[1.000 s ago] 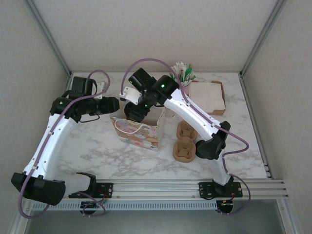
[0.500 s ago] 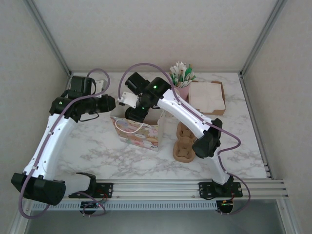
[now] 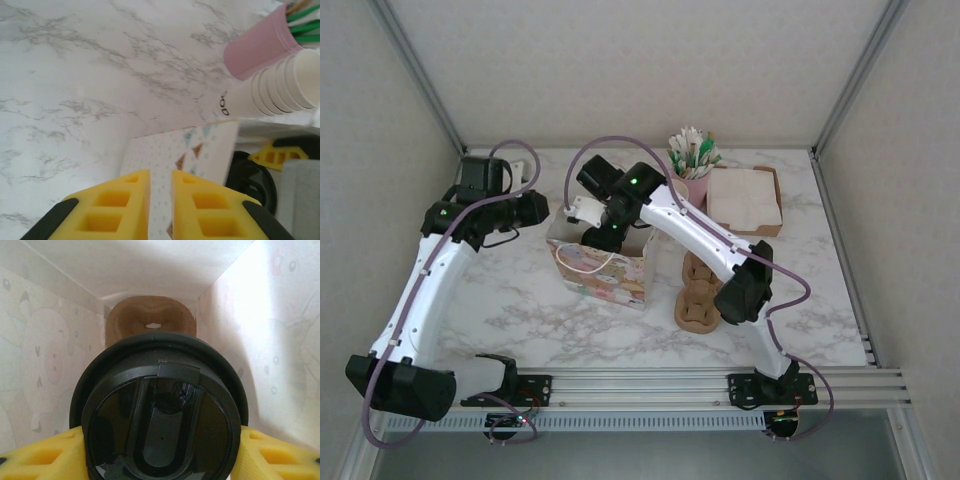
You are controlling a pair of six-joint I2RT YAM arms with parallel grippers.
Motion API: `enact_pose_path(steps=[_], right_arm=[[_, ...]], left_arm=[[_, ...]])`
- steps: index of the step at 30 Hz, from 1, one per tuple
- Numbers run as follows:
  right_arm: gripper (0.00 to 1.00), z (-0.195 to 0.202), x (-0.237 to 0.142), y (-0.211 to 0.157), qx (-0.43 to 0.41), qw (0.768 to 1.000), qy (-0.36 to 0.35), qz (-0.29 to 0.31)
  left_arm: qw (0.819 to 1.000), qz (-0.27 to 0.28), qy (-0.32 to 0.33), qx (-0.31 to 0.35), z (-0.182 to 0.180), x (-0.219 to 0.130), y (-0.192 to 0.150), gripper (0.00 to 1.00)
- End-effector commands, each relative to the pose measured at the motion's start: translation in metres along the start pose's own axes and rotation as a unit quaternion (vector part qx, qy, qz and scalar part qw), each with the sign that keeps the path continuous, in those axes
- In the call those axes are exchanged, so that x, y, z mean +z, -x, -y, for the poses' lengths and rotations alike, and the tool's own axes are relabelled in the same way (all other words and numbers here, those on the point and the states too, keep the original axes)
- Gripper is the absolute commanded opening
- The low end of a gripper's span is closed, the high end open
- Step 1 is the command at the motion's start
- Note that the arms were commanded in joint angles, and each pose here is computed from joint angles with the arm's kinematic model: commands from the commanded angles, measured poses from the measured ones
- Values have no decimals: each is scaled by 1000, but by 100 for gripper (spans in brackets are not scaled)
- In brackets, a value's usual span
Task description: Pack the takeout coffee
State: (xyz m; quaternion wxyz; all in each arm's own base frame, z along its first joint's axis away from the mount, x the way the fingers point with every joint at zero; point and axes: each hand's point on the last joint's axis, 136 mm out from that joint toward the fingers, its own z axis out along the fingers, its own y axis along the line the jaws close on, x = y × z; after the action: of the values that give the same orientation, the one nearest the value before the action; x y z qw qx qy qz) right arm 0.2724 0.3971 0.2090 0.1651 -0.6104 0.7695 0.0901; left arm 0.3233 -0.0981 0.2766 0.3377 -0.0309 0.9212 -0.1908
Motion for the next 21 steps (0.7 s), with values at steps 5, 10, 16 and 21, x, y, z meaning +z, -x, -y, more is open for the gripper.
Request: enact_pose_path(steps=[5, 10, 16, 21], right_arm=[[60, -3, 23, -3, 3, 1000, 17, -19], [60, -2, 32, 1, 5, 1000, 13, -20], [59, -6, 40, 10, 5, 1000, 15, -9], [59, -9, 41, 21, 13, 1000, 20, 13]], left_arm=[[994, -1, 89, -70, -46, 31, -2, 18], [986, -33, 110, -118, -70, 50, -10, 15], [985, -69, 90, -133, -68, 67, -21, 15], [984, -84, 80, -136, -66, 73, -26, 15]])
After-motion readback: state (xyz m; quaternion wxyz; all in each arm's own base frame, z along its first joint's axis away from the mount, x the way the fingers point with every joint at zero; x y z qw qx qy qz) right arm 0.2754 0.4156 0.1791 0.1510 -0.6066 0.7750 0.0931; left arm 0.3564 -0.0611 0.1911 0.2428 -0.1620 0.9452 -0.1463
